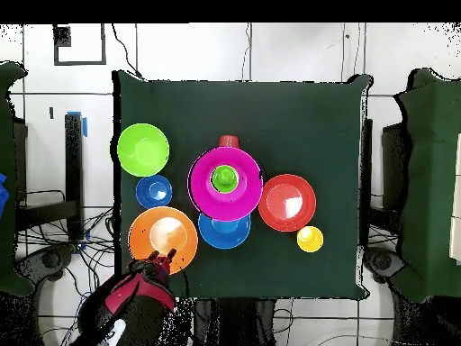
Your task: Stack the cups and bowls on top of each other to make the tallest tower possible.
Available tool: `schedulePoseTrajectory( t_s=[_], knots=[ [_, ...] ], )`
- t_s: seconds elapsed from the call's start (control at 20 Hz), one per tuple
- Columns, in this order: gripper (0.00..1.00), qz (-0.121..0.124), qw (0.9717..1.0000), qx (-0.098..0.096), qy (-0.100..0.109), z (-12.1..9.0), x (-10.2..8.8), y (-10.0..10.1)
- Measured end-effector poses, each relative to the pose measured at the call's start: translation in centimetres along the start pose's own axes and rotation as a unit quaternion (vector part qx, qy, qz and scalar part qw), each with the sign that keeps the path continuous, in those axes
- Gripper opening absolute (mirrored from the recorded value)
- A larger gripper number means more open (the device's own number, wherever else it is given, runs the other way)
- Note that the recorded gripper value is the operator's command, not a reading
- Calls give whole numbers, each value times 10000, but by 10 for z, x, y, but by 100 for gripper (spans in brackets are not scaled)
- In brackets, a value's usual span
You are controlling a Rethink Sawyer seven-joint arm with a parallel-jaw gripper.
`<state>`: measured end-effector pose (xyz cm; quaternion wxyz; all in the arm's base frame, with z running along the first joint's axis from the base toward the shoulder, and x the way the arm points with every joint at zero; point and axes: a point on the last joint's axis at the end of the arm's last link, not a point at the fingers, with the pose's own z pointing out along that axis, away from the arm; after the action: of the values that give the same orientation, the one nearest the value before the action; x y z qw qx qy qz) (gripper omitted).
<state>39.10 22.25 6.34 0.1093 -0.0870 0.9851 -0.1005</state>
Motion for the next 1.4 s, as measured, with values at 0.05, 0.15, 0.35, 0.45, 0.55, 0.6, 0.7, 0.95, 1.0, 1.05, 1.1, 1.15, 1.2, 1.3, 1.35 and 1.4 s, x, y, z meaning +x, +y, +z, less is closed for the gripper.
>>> schedulePoseTrajectory(
  t_s=[0.05,0.15,0.35,0.45,0.55,0.6,0.7,0.95,1.0,1.05,1.1,1.15,1.2,1.3,1.35,1.4],
  knots=[
    [100,29,10000,-2,15,1,0,2],
    [100,65,10000,2,20,3,-2,1],
    [100,194,9998,-20,-6,9,-14,-6],
    [100,269,9996,-44,-28,12,-22,-9],
    [100,378,9992,-72,-70,15,-33,-16],
    [100,409,9991,-78,-85,16,-36,-18],
    [100,488,9987,-93,-130,19,-46,-23],
    [100,591,9979,-110,-250,18,-62,-30],
    [100,601,9977,-122,-300,17,-67,-30],
    [100,602,9976,-129,-325,16,-69,-30],
    [100,602,9975,-136,-347,15,-71,-29],
    [100,602,9974,-143,-370,14,-73,-29],
    [100,598,9973,-153,-407,13,-77,-28],
    [100,583,9972,-160,-439,12,-79,-26],
    [100,559,9972,-168,-463,11,-81,-23],
    [100,536,9972,-175,-481,10,-81,-21]
  ],
)
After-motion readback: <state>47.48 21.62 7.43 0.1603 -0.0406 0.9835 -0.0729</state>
